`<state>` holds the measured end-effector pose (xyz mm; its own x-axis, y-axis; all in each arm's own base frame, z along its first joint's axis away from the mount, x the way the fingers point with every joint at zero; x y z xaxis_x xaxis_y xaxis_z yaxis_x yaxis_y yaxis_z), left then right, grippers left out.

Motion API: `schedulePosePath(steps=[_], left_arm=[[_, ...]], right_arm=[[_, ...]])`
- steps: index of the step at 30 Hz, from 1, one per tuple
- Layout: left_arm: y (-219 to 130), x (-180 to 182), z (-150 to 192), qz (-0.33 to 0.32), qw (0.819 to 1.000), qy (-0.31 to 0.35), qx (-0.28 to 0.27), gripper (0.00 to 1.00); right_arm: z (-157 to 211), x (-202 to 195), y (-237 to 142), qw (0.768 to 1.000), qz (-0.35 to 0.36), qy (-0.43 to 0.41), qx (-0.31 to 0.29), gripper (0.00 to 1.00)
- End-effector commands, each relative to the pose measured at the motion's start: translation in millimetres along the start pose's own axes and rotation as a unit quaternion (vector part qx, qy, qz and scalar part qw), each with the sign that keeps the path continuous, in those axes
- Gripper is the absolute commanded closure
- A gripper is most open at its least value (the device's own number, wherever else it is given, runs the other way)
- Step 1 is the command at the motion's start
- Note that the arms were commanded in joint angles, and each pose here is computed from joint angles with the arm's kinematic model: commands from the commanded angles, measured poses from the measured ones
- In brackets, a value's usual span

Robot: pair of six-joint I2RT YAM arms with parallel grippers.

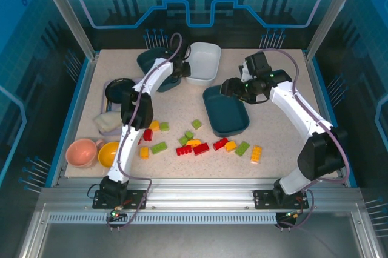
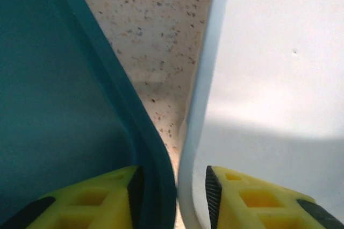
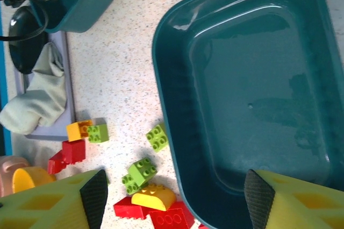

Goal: Sort the legos into containers by color

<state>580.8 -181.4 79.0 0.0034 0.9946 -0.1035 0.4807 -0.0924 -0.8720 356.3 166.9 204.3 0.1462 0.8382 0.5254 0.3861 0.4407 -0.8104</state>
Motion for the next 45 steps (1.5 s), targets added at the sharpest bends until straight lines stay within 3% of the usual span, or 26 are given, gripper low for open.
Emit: schedulePosePath(steps=[1, 7, 19, 27, 34, 45], left_arm=[[-23, -17, 5, 0.003, 1.000, 0.025, 0.003, 0.64], [-42, -29, 25, 0.016, 0.999, 0.027, 0.027, 0.70], [-65, -39, 53, 0.030, 0.998, 0.035, 0.047, 0.69], [-69, -40, 57, 0.035, 0.997, 0.038, 0.052, 0.69], [-66, -39, 57, 0.032, 0.997, 0.048, 0.052, 0.69], [-64, -39, 69, 0.038, 0.995, 0.056, 0.072, 0.79]], right_arm=[[-1, -37, -2, 0.998, 0.065, 0.001, -0.006, 0.30], [-14, -82, 6, 0.991, 0.130, -0.009, -0.002, 0.32], [-6, -115, 62, 0.981, 0.175, -0.038, 0.075, 0.49], [-9, -134, 79, 0.972, 0.215, -0.029, 0.090, 0.75], [-22, -161, 50, 0.959, 0.279, -0.008, 0.052, 0.91], [-46, -203, 15, 0.953, 0.297, 0.050, 0.023, 0.93]])
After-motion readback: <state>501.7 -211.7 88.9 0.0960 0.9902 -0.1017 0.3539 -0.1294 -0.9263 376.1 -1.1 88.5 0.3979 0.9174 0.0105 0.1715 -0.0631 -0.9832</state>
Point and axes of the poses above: each hand's point on the last joint's axis, 136 mm out from that joint toward the fingers, its own y axis out along the fingers, its own x axis along the line the jaws close on, z = x × y, the point moved 1 cm from there along -y, back along the fingers, and after that the axes turned 7 degrees about y, right-handed, at the moved point
